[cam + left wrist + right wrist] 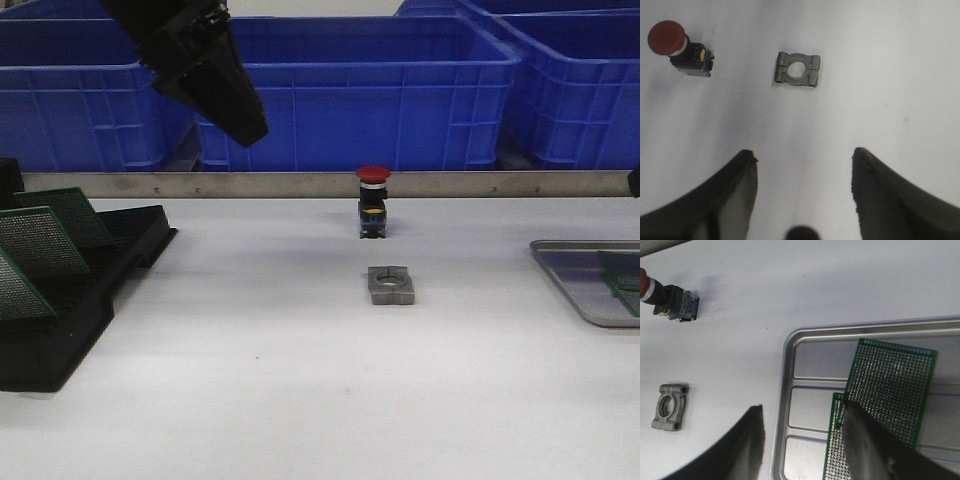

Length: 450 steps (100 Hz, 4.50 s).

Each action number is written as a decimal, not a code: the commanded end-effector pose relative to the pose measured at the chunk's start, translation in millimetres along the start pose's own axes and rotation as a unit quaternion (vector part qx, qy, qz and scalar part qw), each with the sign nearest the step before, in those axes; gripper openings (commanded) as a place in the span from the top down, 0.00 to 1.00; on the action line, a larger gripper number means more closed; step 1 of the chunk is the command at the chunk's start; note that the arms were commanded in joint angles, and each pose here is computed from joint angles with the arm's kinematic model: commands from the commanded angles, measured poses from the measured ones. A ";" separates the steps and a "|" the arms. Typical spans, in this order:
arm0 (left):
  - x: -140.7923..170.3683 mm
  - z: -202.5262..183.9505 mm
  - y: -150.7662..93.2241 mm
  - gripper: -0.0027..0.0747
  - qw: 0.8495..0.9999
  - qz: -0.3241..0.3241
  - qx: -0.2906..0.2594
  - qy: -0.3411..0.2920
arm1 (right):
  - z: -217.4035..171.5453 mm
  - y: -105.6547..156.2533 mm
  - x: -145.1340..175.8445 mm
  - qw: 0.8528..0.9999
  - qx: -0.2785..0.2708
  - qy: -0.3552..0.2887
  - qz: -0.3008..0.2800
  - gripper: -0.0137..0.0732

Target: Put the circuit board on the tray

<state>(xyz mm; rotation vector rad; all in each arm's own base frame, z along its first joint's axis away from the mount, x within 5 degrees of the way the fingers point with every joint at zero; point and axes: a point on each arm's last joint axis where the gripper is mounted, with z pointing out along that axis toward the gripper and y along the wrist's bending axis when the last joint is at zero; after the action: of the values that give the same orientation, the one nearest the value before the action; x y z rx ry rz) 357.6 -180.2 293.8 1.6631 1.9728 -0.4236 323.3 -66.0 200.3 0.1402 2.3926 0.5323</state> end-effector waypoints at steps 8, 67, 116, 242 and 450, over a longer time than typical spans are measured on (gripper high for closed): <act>-16.2 -38.8 -0.6 0.83 0.995 -0.062 -0.068 -0.030 | -16.6 16.3 -14.4 0.999 -0.044 -0.021 -0.012 0.77; -8.5 -109.3 2.7 0.99 0.920 -0.307 -0.217 -0.111 | -95.3 57.9 -31.8 0.983 0.017 -0.160 -0.093 0.91; 28.9 -157.2 -72.0 0.99 0.837 -0.329 -0.354 -0.258 | -121.0 144.2 15.0 0.935 0.022 -0.247 -0.254 0.91; 165.8 -143.3 -260.1 0.99 0.739 -0.235 -0.455 -0.438 | -214.9 137.5 175.3 0.835 -0.073 -0.446 -0.315 0.91; 242.7 -64.3 -270.0 0.99 0.712 -0.363 -0.515 -0.310 | -212.8 140.4 178.4 0.837 -0.091 -0.430 -0.325 0.91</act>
<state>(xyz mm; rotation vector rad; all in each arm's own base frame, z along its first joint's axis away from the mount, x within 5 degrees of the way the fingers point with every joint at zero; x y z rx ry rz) 55.1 -0.8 192.6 -0.0146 1.7081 -0.0396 44.6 33.5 289.7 -0.4540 1.3816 0.2714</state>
